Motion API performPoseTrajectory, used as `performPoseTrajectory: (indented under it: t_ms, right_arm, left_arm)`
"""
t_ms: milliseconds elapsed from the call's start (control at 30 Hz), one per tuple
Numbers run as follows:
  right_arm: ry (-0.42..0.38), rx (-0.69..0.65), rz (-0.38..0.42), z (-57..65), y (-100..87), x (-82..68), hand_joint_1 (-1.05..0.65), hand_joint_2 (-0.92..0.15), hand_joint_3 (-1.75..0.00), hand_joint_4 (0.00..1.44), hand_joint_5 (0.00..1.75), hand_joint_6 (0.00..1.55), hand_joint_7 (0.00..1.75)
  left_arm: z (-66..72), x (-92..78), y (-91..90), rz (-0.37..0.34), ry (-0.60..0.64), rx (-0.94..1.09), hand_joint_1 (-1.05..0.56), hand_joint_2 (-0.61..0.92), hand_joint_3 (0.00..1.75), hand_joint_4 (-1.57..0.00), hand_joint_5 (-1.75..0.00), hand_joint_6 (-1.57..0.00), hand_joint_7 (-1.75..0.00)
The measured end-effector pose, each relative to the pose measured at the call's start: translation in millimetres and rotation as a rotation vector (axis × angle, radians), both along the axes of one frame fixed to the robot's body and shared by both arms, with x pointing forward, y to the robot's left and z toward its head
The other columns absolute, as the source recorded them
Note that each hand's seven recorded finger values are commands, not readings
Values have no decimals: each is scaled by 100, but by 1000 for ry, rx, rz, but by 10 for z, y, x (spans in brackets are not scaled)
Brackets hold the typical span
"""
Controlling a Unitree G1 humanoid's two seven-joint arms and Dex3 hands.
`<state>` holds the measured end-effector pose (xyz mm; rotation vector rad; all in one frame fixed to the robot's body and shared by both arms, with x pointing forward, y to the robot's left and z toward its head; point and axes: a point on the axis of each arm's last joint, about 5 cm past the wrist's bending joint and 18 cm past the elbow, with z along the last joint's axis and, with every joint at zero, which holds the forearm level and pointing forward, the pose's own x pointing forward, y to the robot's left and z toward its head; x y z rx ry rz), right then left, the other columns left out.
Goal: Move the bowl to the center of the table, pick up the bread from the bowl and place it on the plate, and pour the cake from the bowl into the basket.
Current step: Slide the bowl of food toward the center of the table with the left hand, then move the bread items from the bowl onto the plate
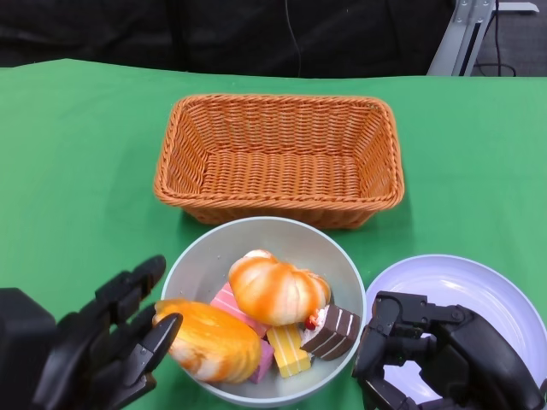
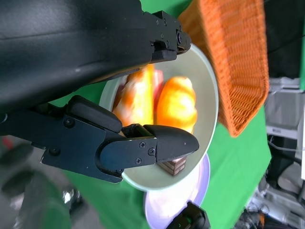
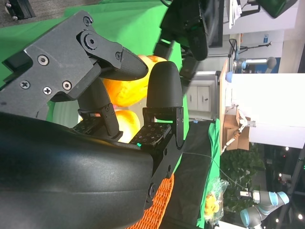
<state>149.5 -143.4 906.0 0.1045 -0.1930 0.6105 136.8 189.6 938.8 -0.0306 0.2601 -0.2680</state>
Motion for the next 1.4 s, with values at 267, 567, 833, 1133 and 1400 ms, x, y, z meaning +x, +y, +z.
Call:
performPoseTrajectory:
  t_ms: [267, 567, 833, 1133, 1400]
  right_arm:
    - [0, 0, 0, 0, 0, 0, -17, -45, -106, 71, 168, 72, 129]
    - [2, 0, 0, -6, -1, 2, -18, -44, -105, 72, 168, 73, 128]
    - [4, 0, 0, -26, -30, 3, -20, -46, -100, 73, 160, 76, 122]
    - [-4, -1, -6, -26, -48, -1, -17, -45, -103, 74, 156, 77, 116]
    - [-42, -13, -49, -16, -121, -1, -16, -43, -107, 72, 153, 74, 114]
  left_arm:
    - [76, -12, 13, 108, -76, 195, -57, 92, 42, -14, -6, -17, -4]
    - [1, 53, 99, 278, -290, 140, -41, 92, 20, -43, -12, -43, -7]
    - [-261, 299, 208, 351, -471, 16, -22, 92, 16, -98, -14, -89, -7]
    - [-414, 482, 210, 324, -557, -10, -16, 92, 21, -102, -55, -118, -12]
    - [-464, 591, 193, 310, -597, 11, -19, 92, 25, -82, -116, -118, -22]
